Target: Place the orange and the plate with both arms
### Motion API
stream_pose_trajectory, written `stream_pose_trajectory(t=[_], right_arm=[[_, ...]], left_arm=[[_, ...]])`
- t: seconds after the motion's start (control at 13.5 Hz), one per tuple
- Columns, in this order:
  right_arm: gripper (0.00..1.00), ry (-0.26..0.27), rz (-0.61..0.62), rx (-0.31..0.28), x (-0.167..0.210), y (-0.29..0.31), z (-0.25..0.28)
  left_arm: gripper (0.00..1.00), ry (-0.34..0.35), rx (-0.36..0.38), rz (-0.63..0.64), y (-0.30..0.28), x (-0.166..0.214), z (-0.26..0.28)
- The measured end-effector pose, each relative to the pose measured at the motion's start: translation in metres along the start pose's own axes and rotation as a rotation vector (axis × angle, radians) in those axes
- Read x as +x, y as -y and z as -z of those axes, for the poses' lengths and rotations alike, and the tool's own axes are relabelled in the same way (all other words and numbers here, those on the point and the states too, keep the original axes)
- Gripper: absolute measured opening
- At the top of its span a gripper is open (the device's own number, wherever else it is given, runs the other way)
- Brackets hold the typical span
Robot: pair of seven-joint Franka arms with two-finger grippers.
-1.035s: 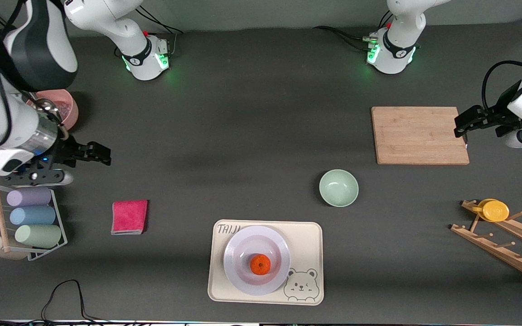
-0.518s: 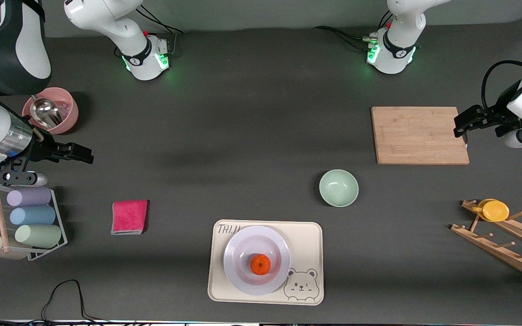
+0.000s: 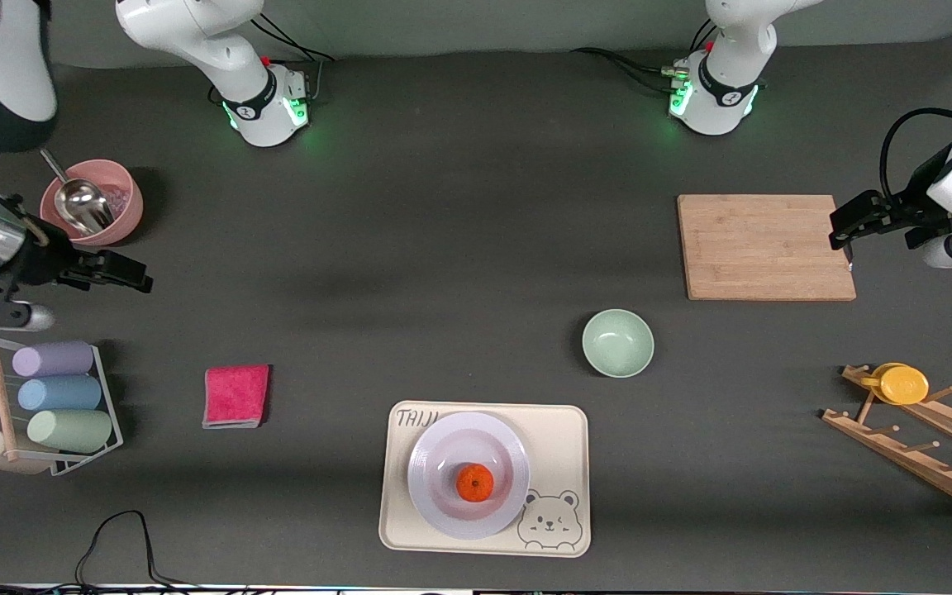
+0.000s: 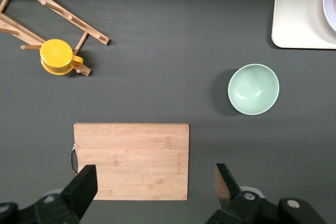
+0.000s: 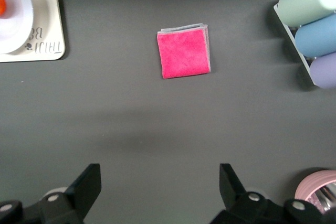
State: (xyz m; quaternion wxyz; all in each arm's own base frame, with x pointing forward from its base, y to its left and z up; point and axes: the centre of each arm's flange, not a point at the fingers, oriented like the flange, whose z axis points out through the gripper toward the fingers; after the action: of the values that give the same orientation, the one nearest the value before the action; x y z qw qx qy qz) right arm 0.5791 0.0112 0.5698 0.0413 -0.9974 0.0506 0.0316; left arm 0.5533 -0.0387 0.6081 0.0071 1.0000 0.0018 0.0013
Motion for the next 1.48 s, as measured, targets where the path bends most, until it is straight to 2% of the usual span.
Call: stream_pose_trajectory(t=[0.44,1.48], right_arm=[[1.00,-0.028,0.046,0.010,-0.044,0.019,-0.012],[1.00,-0.057,0.017,0.014,-0.042,0.001,-0.001]], left_arm=[[1.00,0.001,0.000,0.008,0.004,0.000,0.000],[1.00,0.001,0.001,0.006,0.006,0.000,0.000]])
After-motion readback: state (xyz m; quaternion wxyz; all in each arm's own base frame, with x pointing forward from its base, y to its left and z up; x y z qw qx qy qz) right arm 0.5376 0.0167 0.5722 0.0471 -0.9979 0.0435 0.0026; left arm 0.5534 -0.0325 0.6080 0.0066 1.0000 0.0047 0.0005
